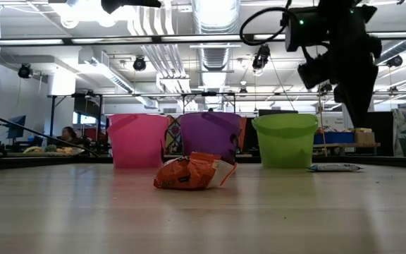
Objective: Organize candy in baskets
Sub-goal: Put the white chocolate into the pink bucket
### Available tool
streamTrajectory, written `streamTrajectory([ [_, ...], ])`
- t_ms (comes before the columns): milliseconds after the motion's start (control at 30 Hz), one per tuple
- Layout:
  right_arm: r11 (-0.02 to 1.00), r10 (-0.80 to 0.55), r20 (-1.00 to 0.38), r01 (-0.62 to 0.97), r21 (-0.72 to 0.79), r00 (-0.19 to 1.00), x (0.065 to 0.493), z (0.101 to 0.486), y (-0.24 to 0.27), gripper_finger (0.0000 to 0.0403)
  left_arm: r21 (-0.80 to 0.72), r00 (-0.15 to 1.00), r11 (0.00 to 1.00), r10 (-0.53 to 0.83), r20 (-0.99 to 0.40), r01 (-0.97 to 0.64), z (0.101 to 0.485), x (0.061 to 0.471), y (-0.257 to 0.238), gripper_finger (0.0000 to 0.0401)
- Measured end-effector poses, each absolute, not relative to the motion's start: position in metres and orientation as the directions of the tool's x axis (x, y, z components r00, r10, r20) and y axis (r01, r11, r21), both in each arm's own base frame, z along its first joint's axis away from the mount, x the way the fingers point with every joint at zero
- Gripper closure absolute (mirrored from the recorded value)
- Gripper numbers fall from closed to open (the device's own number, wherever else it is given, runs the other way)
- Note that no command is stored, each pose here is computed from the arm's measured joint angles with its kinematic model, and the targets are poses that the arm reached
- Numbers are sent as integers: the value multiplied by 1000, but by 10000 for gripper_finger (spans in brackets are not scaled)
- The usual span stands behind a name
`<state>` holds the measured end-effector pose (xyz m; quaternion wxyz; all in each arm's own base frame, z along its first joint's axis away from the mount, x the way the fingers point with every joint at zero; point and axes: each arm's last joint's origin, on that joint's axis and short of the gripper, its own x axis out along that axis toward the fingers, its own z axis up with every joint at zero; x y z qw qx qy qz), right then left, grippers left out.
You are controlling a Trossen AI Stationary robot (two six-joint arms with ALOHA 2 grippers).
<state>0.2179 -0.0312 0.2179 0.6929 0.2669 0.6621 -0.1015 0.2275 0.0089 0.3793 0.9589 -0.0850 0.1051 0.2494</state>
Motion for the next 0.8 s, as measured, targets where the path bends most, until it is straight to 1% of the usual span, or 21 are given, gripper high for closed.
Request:
streamTrajectory([
  [167,893,44,-994,443,84,99,217,200,-23,188,-103,848,857,471,-243,-505,379,228,9,243],
  [267,914,-14,-995,405,27,97,216,191,-20,188,-94,836,845,494,-241,-527,379,227,10,243],
  [533,916,-49,-988,401,15,150,214,171,-18,188,-100,834,842,497,-240,-531,379,227,10,243],
  [667,909,-93,-984,415,-23,149,210,161,-19,188,-103,833,841,498,-240,-532,379,227,10,243],
  [800,905,-99,-982,424,-22,160,206,152,-19,188,-115,833,838,498,-240,-534,379,227,10,243],
])
